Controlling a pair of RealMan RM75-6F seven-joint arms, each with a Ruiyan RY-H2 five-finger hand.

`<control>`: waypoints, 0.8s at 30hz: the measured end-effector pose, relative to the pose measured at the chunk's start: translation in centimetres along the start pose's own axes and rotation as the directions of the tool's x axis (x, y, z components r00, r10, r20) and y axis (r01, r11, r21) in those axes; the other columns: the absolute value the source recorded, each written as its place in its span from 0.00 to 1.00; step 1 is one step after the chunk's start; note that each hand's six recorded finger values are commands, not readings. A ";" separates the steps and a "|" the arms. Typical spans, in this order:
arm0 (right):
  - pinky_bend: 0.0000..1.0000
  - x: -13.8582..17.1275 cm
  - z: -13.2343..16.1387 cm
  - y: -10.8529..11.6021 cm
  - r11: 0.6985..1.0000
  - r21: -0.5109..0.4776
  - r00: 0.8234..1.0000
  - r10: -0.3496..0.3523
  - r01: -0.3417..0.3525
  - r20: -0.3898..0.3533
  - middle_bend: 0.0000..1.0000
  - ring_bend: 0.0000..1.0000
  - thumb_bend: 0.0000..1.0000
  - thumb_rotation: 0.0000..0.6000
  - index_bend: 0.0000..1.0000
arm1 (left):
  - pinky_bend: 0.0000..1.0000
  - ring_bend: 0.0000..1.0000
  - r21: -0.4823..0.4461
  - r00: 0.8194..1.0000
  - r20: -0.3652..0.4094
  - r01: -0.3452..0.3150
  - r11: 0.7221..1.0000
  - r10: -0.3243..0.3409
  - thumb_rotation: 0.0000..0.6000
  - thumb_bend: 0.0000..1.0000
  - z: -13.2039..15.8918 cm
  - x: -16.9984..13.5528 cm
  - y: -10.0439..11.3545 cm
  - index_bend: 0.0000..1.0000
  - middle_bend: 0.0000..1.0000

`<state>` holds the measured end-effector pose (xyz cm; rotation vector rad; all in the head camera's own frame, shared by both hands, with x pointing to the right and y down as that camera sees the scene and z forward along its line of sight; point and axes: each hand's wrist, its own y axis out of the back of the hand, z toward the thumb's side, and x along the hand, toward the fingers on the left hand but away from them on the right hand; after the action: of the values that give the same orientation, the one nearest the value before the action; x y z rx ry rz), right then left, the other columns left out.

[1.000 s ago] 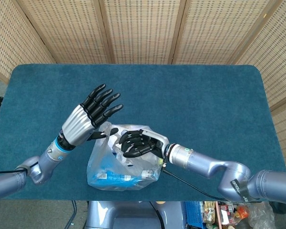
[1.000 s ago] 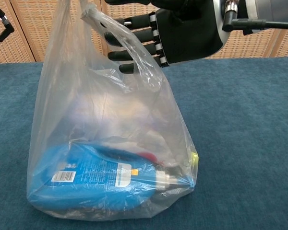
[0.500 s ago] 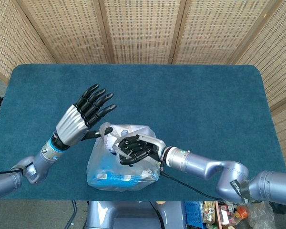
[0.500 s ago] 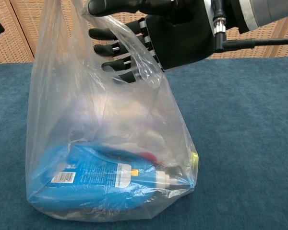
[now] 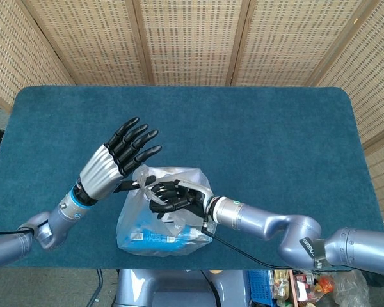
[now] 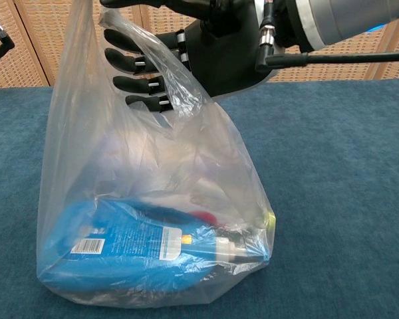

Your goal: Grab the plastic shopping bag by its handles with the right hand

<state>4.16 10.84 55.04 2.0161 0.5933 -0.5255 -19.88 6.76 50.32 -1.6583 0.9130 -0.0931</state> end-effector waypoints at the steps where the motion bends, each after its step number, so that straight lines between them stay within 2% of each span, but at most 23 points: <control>1: 0.44 -0.1 0.0 0.0 1.000 -0.011 1.000 0.000 0.000 -0.006 0.53 0.43 0.25 1.00 0.45 | 0.00 0.00 -0.001 1.000 0.001 0.000 1.000 0.000 1.00 0.19 0.1 0.0 0.0 0.04 0.00; 7: 0.43 -0.4 0.4 -0.2 0.999 -0.032 0.999 0.004 -0.005 -0.033 0.50 0.39 0.25 1.00 0.41 | 0.00 0.00 -0.006 1.000 0.003 0.007 1.000 -0.007 1.00 0.19 0.4 0.2 -0.2 0.04 0.00; 12: 0.35 -0.5 0.4 -0.3 1.000 -0.027 0.999 0.002 -0.004 -0.046 0.45 0.35 0.25 1.00 0.39 | 0.00 0.00 -0.012 1.000 0.001 0.014 1.000 -0.014 1.00 0.19 0.7 0.6 -0.4 0.04 0.00; 24: 0.34 -0.9 0.3 -0.9 0.998 -0.064 0.998 0.021 -0.025 -0.066 0.43 0.33 0.24 1.00 0.37 | 0.00 0.00 -0.016 1.000 -0.006 0.025 1.000 -0.026 1.00 0.19 1.1 1.1 -0.9 0.05 0.00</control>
<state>2.86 10.74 54.84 1.9828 0.6180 -0.4229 -18.09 6.98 50.29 -1.6859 0.8999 -0.1088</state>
